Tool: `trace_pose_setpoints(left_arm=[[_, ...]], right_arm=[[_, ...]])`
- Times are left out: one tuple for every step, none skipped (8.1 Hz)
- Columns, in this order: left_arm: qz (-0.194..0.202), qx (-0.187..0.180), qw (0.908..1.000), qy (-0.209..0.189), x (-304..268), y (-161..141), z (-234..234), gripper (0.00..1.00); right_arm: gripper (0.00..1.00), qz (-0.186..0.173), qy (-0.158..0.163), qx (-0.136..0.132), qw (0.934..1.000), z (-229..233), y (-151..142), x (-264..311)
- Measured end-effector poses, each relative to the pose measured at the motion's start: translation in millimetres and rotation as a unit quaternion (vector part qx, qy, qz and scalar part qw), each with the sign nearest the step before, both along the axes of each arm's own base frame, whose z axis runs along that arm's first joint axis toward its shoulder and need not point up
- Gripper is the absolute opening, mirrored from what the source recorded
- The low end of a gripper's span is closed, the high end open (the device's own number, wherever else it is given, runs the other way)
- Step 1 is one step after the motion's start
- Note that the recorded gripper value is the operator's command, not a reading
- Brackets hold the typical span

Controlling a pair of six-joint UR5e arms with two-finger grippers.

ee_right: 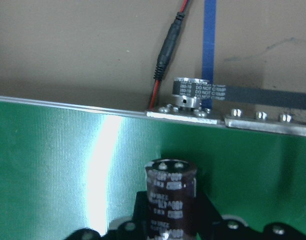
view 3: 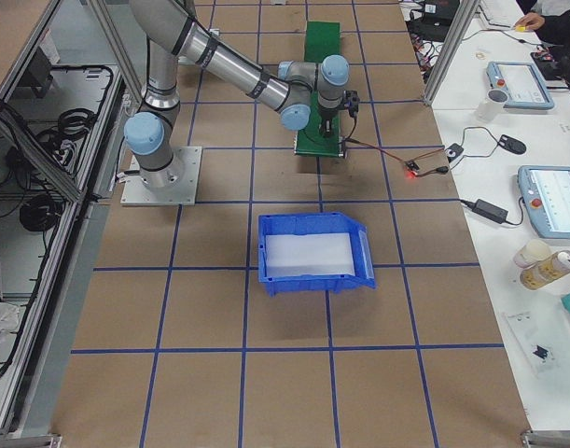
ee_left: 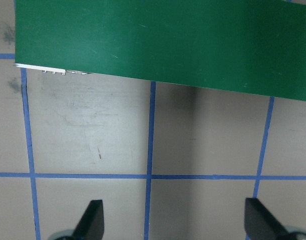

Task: Move capacitor from left to right
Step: 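Lift the capacitor and carry it over the blue bin with right gripper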

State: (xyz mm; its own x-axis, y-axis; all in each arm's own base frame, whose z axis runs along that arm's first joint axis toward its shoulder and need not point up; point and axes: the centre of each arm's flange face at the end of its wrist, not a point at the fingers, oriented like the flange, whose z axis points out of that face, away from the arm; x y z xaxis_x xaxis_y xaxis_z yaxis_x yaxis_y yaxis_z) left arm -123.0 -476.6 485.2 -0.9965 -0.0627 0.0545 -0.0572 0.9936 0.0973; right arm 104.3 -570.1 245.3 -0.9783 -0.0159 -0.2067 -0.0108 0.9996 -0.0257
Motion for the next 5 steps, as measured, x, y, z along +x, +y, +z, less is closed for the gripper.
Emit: trace_pose_setpoints(left_arm=[[0.0, 0.0, 1.0, 0.0, 0, 0, 0, 1.0], [0.001, 0.0, 1.0, 0.0, 0, 0, 0, 1.0], [0.0, 0.0, 1.0, 0.0, 0, 0, 0, 1.0], [0.0, 0.0, 1.0, 0.0, 0, 0, 0, 1.0], [0.0, 0.0, 1.0, 0.0, 0, 0, 0, 1.0]], right_arm=[[0.0, 0.002, 0.022, 0.007, 0.9997, 6, -1, -5], [0.0, 0.005, 0.05, 0.015, 0.9986, 17, -4, -11], [0.0, 0.014, 0.082, 0.02, 0.9963, 35, -7, -20], [0.0, 0.024, 0.109, 0.022, 0.9935, 54, -11, -35], [0.0, 0.03, 0.13, 0.018, 0.9908, 75, -13, -64]])
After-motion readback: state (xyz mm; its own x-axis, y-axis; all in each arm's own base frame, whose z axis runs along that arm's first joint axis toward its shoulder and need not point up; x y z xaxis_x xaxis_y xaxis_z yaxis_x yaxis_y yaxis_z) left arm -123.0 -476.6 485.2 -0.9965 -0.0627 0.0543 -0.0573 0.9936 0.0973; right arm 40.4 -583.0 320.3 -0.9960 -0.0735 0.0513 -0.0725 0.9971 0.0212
